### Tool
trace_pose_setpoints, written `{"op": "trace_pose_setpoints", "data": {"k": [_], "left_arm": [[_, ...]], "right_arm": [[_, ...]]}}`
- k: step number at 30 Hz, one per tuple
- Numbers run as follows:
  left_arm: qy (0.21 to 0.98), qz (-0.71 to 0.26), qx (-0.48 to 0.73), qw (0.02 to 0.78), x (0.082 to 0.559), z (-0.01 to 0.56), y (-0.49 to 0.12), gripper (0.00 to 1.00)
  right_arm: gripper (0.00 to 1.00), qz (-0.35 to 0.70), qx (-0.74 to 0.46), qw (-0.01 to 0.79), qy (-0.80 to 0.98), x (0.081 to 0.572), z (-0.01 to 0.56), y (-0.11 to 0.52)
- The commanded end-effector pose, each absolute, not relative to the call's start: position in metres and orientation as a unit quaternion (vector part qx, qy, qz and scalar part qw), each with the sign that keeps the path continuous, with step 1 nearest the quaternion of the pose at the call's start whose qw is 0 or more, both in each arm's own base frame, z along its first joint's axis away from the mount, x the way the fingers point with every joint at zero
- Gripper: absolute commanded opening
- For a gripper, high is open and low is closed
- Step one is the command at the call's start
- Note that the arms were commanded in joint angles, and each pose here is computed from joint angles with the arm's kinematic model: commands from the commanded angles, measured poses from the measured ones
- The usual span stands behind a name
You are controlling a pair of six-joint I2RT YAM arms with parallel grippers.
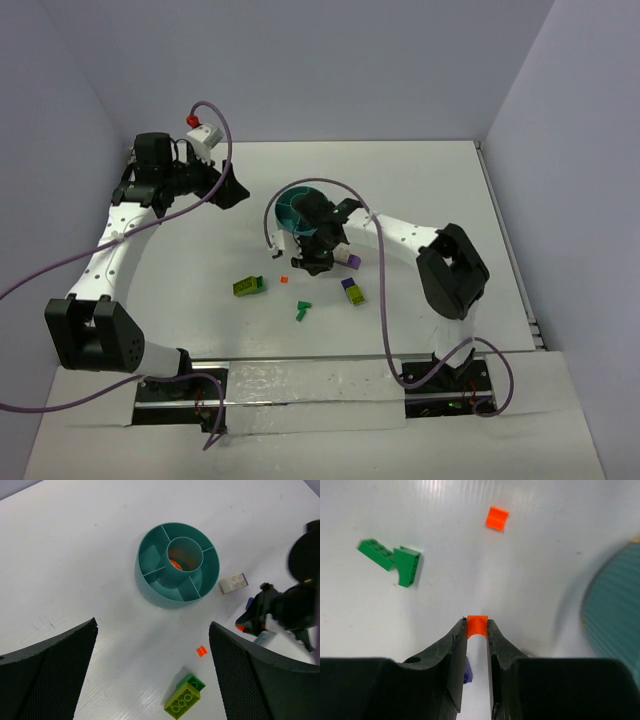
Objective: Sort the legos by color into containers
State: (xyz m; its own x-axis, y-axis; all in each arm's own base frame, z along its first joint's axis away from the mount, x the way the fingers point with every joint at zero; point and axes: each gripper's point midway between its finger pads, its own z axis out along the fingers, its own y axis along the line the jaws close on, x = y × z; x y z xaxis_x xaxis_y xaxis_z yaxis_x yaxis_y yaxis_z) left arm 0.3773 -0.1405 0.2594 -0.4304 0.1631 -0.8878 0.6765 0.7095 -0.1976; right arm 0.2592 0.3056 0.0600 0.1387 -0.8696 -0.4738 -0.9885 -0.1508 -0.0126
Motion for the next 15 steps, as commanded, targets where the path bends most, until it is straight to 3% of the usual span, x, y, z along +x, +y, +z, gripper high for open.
{"op": "trace_pose_setpoints", "data": {"k": [1, 3, 8, 15], "left_arm": [[0.781, -0.275, 0.263, 0.496, 0.377, 0.281, -0.139, 0.99], [0.780, -0.274, 0.261, 0.498, 0.378, 0.282, -0.138, 0.99], [0.781, -0.273, 0.256, 0.499, 0.380, 0.282, -0.137, 0.99], [0.786, -0.267, 0.254, 0.496, 0.383, 0.276, -0.135, 0.99]], "right_arm": [[0.00, 0.220, -0.690, 0.270, 0.635, 0.272, 0.148, 0.333], [0.00, 0.240, -0.661, 0.294, 0.647, 0.279, 0.172, 0.338], [0.00, 0.246, -0.570, 0.383, 0.684, 0.349, 0.244, 0.340], [0.00, 0.227, -0.510, 0.398, 0.728, 0.405, 0.247, 0.336]]}}
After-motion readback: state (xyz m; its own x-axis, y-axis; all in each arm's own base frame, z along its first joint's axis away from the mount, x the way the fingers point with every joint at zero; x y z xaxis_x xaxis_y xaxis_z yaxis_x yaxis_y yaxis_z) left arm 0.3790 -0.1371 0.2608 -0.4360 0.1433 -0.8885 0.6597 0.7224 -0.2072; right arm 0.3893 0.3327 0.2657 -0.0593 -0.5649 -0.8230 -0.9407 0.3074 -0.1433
